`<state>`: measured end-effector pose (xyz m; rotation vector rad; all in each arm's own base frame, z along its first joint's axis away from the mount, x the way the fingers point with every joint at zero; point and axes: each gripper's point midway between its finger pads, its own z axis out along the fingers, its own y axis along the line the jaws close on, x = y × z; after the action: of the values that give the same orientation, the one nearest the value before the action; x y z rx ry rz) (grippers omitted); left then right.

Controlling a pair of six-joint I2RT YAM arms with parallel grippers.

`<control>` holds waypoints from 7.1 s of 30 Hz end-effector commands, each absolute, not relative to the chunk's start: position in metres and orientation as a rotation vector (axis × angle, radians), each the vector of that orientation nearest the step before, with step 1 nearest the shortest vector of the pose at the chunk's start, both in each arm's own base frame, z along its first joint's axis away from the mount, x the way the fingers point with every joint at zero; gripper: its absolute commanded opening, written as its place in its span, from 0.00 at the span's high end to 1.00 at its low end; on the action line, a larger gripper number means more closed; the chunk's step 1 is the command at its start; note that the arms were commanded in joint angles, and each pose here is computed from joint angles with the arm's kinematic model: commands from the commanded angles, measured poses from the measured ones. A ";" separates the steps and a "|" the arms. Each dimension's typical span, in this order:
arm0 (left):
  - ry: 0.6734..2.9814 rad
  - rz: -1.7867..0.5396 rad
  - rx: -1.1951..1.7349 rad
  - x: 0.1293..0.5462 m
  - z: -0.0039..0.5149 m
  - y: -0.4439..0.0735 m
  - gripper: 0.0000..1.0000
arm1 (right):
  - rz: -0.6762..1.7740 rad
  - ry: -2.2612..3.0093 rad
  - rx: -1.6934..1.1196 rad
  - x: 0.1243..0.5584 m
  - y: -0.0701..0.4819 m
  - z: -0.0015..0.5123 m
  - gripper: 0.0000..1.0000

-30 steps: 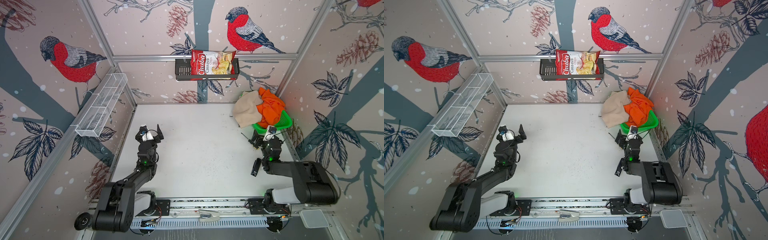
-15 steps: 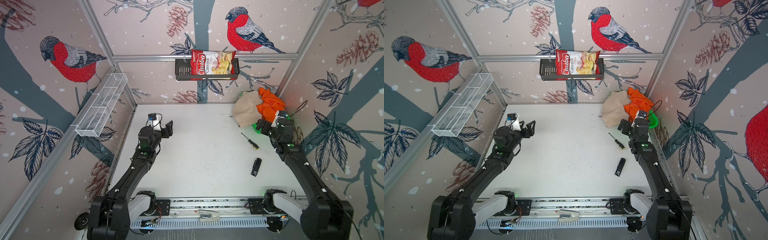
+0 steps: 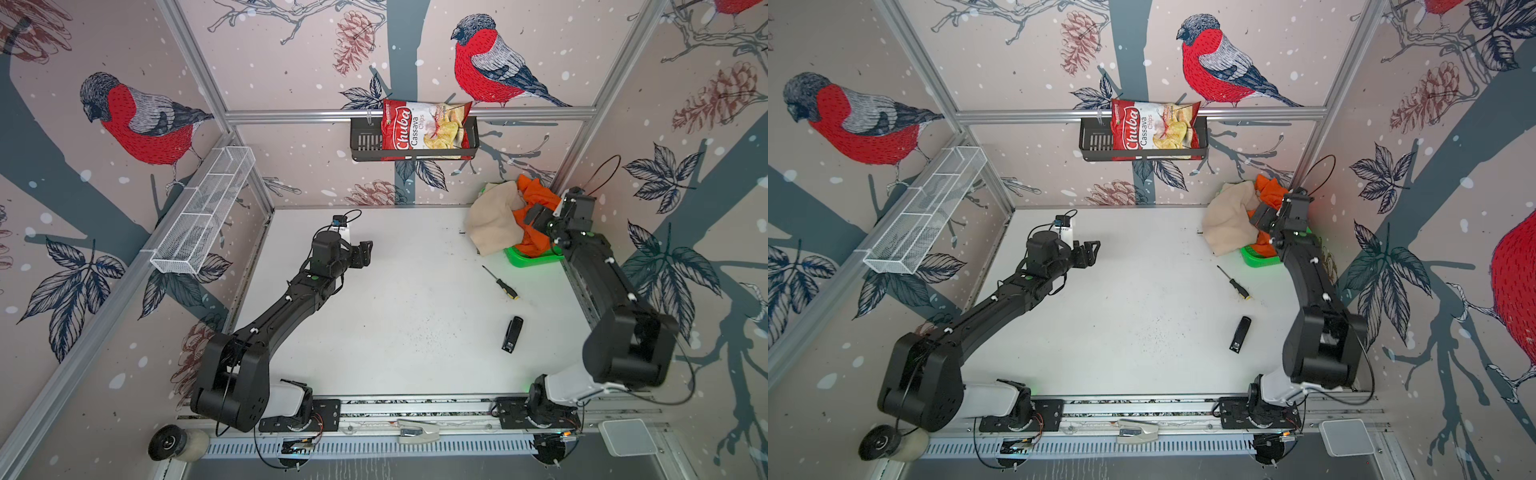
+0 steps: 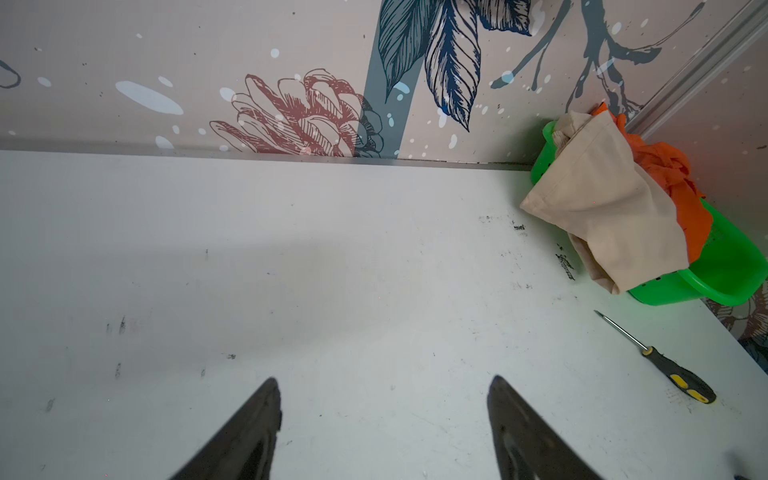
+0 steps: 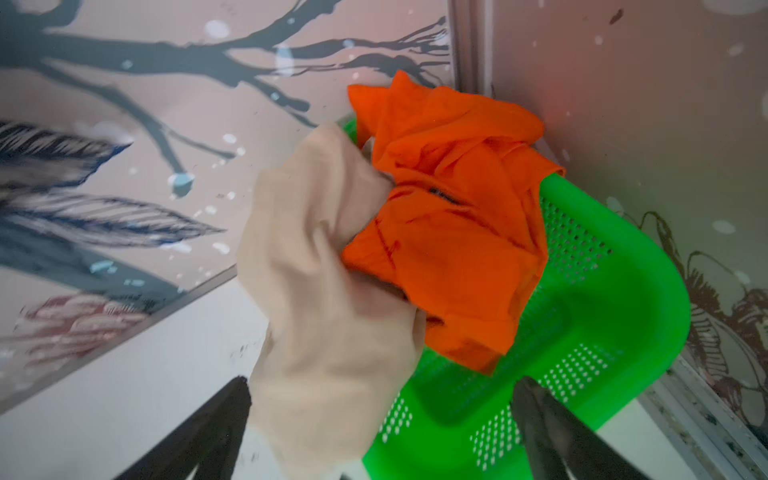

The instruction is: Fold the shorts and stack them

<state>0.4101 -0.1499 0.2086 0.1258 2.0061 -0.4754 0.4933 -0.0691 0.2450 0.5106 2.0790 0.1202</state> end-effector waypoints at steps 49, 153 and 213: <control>1.869 -0.502 0.062 0.421 0.252 -0.148 0.23 | 0.315 1.316 0.308 0.491 -0.067 0.580 1.00; 2.109 -0.526 -0.032 0.397 0.184 -0.143 0.22 | 0.201 1.655 0.508 0.537 0.049 0.262 0.90; 2.391 -0.747 -0.530 0.366 0.083 -0.100 0.31 | 1.065 2.338 -0.072 0.308 0.266 0.121 0.15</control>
<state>0.3646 -0.0990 0.0788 -0.4774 2.4249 -0.6481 0.3062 0.2462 0.0963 -0.1348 2.4496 0.8485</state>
